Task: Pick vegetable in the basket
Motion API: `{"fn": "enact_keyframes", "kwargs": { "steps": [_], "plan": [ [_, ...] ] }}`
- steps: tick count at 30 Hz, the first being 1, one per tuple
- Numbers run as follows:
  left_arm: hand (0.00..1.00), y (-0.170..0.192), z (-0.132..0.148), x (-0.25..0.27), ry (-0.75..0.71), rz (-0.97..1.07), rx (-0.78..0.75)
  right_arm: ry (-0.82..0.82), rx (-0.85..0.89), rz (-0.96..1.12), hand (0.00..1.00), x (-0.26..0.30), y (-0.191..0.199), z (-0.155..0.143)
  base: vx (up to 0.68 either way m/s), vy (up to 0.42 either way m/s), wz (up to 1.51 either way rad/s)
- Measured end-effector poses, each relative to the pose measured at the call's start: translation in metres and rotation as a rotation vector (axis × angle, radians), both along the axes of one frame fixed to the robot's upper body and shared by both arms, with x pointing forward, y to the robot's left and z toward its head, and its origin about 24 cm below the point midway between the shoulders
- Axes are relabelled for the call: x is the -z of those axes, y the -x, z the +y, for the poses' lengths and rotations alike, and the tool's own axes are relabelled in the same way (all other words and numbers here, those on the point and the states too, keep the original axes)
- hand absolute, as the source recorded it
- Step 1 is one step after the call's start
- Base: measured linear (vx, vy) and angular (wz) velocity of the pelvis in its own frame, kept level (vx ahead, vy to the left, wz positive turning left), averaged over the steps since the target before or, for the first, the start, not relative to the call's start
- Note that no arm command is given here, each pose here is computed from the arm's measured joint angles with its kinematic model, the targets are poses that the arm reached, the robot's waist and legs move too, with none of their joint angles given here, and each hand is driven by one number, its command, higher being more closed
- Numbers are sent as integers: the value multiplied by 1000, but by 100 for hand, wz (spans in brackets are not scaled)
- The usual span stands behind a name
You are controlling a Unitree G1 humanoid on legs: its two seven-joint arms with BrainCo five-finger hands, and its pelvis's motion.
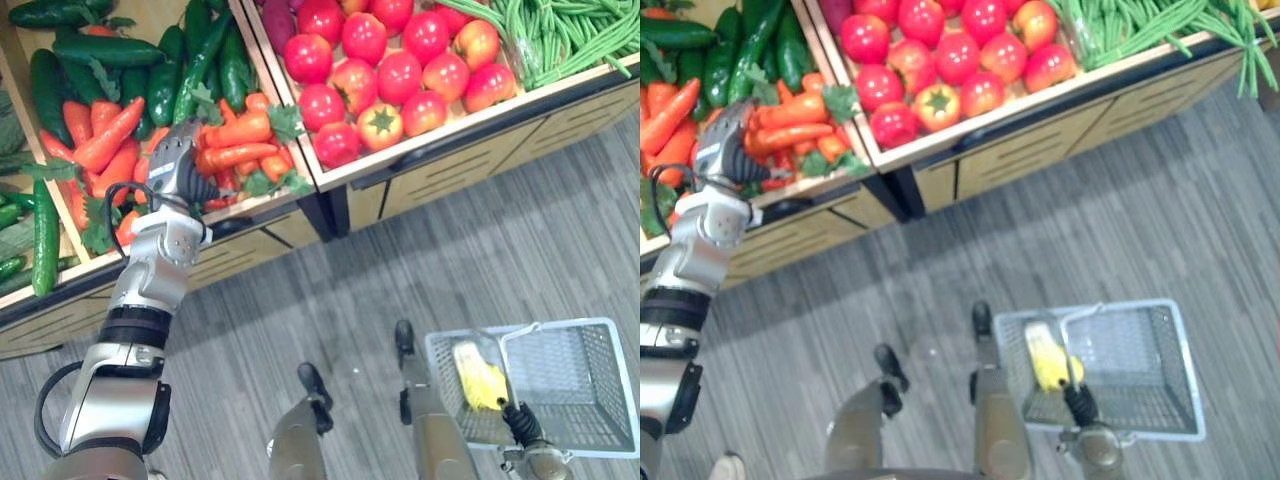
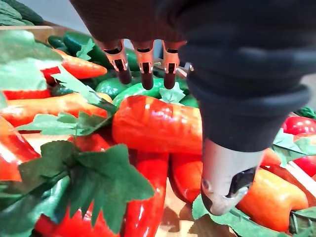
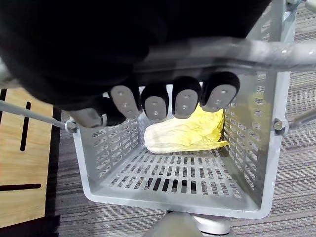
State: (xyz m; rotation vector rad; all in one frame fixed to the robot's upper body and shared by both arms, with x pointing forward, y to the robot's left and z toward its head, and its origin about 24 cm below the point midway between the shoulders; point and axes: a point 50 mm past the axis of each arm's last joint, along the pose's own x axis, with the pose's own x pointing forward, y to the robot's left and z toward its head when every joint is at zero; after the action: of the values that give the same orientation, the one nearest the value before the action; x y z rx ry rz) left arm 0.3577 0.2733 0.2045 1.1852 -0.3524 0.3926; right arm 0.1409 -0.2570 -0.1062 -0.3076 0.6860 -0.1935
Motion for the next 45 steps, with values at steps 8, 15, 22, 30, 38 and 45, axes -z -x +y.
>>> {"fn": "enact_keyframes", "kwargs": {
  "steps": [8,15,22,30,38,45],
  "plan": [
    [100,-3,-3,-12,-7,-36,3,-18,5,-11,100,1,-1,7,-26,-41,2],
    [100,-5,-6,-20,-6,-59,5,-16,-13,-17,100,1,-3,11,-17,-37,-6],
    [100,-6,-4,-16,-2,-44,-3,-29,-17,-18,100,2,-3,14,-19,-55,-3],
    [100,-6,-3,-18,3,-52,-7,-44,-20,-11,100,4,-2,16,-15,-84,-2],
    [100,26,2,-17,-13,-167,-26,-72,1,70,100,15,14,18,1,-51,10],
    [100,62,27,13,-53,-107,-119,-42,66,173,100,25,36,3,18,20,19]
  ]
}}
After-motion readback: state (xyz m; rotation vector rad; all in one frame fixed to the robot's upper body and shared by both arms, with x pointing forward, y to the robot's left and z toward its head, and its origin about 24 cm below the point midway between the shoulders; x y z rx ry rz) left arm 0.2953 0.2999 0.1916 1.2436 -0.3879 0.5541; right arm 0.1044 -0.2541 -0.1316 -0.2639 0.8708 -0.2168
